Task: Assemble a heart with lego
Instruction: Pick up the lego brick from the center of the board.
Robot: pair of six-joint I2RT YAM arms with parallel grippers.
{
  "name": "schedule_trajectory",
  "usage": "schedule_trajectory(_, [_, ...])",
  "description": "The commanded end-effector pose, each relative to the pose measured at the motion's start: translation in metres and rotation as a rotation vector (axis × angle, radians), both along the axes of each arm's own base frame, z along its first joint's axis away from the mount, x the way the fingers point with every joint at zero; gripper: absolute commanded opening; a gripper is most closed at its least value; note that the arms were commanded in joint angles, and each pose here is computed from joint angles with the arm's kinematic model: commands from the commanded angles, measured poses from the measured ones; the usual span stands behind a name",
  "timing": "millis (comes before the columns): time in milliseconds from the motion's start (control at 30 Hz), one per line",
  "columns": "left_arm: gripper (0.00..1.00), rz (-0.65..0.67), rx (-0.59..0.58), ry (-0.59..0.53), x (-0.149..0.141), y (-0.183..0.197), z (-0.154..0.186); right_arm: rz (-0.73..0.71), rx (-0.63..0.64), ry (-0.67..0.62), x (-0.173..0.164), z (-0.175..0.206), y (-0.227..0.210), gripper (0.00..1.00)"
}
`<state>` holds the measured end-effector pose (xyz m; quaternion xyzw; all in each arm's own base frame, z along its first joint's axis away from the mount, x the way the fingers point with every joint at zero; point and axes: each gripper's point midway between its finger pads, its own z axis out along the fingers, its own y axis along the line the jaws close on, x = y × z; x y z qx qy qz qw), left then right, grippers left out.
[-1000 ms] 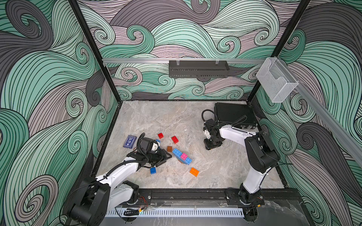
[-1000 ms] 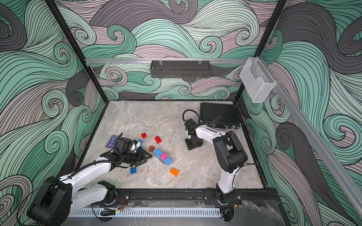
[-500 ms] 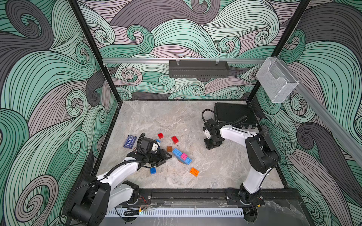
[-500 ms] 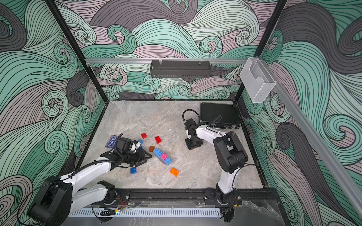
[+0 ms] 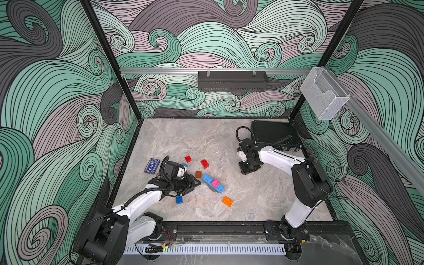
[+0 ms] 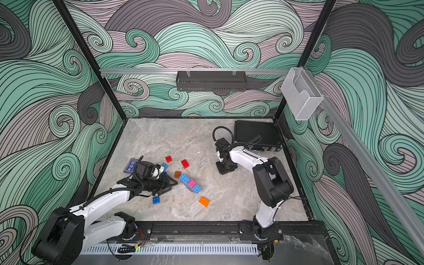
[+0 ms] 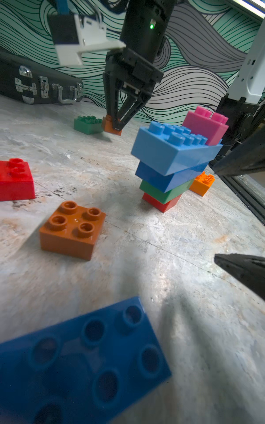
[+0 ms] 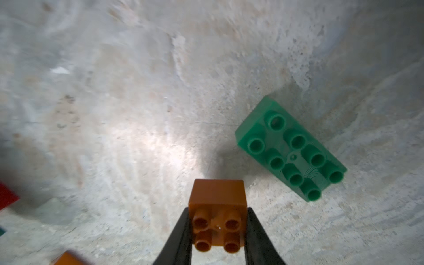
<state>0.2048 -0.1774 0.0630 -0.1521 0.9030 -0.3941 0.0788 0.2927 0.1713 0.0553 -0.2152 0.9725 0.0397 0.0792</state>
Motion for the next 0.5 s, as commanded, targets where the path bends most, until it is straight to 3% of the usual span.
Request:
schedule_trajectory(0, [0.56, 0.006, -0.001, -0.05, 0.011, 0.001, 0.016, 0.072, 0.052, -0.068, -0.004, 0.043, 0.022, 0.33])
schedule_trajectory(233, [0.55, 0.038, -0.003, -0.052, 0.009, 0.01, 0.013, 0.248, 0.088, -0.122, -0.029, 0.087, 0.082, 0.33])
schedule_trajectory(467, [0.56, 0.046, -0.016, -0.053, 0.006, 0.012, 0.012, 0.379, 0.108, -0.144, -0.05, 0.097, 0.139, 0.33])
